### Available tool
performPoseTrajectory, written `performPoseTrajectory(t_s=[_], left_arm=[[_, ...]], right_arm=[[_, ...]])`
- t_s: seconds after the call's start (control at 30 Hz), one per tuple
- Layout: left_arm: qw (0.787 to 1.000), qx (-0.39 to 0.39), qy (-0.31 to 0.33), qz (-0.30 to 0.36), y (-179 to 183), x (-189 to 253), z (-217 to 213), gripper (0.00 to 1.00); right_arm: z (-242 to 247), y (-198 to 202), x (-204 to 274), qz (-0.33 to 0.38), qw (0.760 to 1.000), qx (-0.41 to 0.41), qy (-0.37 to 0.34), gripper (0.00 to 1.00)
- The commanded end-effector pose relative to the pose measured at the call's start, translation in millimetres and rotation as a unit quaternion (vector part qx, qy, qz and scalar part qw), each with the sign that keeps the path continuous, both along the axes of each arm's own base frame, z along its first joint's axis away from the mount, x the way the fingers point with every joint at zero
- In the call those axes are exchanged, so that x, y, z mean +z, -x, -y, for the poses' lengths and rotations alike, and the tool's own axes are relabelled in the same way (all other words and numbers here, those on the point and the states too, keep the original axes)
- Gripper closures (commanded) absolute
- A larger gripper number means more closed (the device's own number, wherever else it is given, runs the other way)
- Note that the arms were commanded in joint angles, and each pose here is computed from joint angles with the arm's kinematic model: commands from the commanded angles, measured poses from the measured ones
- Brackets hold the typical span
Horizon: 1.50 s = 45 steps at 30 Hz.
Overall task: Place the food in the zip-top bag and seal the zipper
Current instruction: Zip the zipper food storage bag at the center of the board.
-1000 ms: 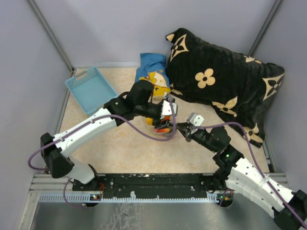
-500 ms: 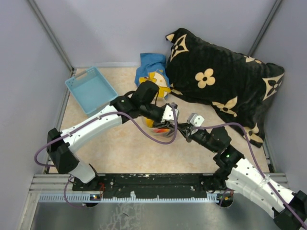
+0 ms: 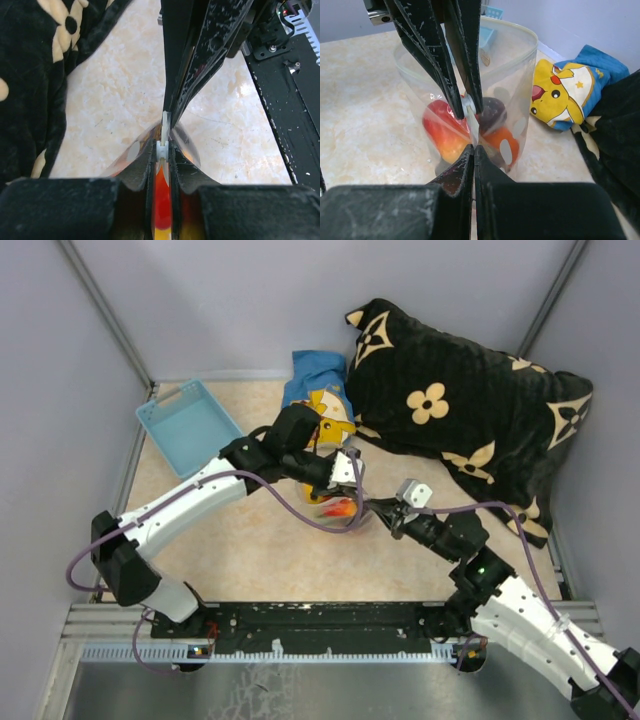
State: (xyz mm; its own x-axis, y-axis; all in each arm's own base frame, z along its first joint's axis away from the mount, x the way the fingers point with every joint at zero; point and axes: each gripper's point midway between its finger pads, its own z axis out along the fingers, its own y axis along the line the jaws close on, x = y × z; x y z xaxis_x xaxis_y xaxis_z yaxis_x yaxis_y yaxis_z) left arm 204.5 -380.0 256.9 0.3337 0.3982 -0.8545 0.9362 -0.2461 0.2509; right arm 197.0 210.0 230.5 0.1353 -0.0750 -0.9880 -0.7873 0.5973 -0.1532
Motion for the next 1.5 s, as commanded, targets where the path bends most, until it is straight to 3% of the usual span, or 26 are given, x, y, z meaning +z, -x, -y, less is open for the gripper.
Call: performPoseTrajectory(t_s=[0.0,0.13,0.17,0.23,0.3,0.4,0.53,0.6,0.67,0.8,1.13,1.33,1.47], left_arm=[[0.999,0.034,-0.009,0.013,-7,6,-22,0.88],[0.999,0.038,-0.010,0.013,-5,6,-26,0.90],[0.999,0.033,-0.006,0.010,-3,8,-26,0.91],[1.000,0.020,0.003,0.003,3,12,-24,0.92],[1.000,0.013,0.011,0.000,6,16,-22,0.92],[1.000,0.005,0.019,-0.001,8,20,-20,0.93],[1.000,-0.006,0.023,-0.007,12,20,-18,0.94],[1.000,-0.009,0.023,-0.010,13,19,-18,0.94],[1.000,-0.007,0.022,-0.009,13,19,-19,0.94],[1.000,0.003,0.010,-0.001,12,17,-24,0.95],[0.994,0.098,-0.032,0.033,-10,6,-58,0.95],[0.990,0.131,-0.031,0.041,-18,6,-77,0.96],[0.994,0.104,-0.011,0.027,-8,15,-70,0.96]], right_arm=[[1,3,40,0.031,0.999,0.001,-0.032,1.00],[-1,3,45,0.037,0.999,0.007,-0.038,1.00],[-2,4,47,0.041,0.998,0.012,-0.043,0.93],[-6,6,52,0.048,0.997,0.024,-0.047,0.69],[-11,7,54,0.051,0.997,0.040,-0.039,0.58],[-21,7,53,0.048,0.997,0.063,-0.016,0.51],[-28,-1,52,0.051,0.997,0.065,-0.008,0.51],[-29,-6,54,0.056,0.997,0.059,-0.009,0.53],[-31,-9,53,0.057,0.997,0.059,-0.004,0.63],[-28,-14,49,0.050,0.998,0.044,0.011,0.98],[12,-17,52,0.037,0.998,-0.053,0.000,1.00],[13,-8,51,0.028,0.999,-0.039,0.002,1.00],[-2,-2,52,0.029,1.000,0.006,0.005,1.00]])
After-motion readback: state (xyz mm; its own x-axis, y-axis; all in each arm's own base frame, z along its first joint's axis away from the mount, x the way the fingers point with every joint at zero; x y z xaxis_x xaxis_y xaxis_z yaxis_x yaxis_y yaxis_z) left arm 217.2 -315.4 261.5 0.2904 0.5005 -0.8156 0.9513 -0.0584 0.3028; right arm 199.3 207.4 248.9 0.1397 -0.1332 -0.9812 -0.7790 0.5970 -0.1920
